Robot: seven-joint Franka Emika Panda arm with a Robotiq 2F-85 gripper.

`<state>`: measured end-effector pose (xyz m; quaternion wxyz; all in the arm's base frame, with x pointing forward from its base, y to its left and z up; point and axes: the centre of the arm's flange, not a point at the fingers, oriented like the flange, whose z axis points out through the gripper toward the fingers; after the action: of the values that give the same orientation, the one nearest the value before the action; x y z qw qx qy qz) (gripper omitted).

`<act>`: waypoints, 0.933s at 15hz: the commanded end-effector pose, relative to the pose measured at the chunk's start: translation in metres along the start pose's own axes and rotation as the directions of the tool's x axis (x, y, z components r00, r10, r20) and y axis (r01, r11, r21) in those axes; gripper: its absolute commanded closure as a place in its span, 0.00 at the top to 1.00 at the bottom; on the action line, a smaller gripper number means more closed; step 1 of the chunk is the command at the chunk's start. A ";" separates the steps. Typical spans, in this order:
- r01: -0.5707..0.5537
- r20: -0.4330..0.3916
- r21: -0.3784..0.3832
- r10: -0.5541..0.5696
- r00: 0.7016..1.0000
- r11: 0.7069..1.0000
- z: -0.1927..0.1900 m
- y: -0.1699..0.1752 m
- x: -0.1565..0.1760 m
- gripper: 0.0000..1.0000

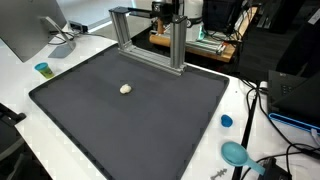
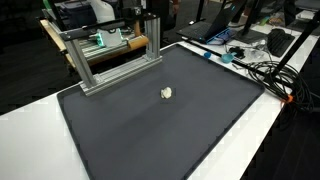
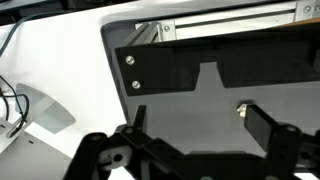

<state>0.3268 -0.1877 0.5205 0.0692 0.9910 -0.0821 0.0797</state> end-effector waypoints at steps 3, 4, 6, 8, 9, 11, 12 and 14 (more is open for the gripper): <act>0.000 0.000 0.000 0.000 1.000 1.000 0.000 0.000 0.000 1.00; 0.000 0.000 0.000 0.000 1.000 1.000 0.000 0.000 0.000 1.00; -0.019 -0.002 0.007 0.019 1.000 1.000 0.000 -0.004 -0.002 1.00; -0.083 0.020 0.052 0.082 0.996 0.995 -0.011 -0.020 -0.018 1.00; -0.110 0.030 0.059 0.108 0.994 0.992 -0.016 -0.030 -0.029 1.00; -0.130 0.055 0.072 0.127 0.990 0.989 -0.026 -0.058 -0.054 1.00; -0.116 0.065 0.111 0.110 0.992 0.987 -0.031 -0.074 -0.066 1.00; -0.095 0.064 0.160 0.086 0.994 0.983 -0.044 -0.110 -0.087 1.00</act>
<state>0.2960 -0.1210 0.5261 0.0180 0.9905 -0.1295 0.0421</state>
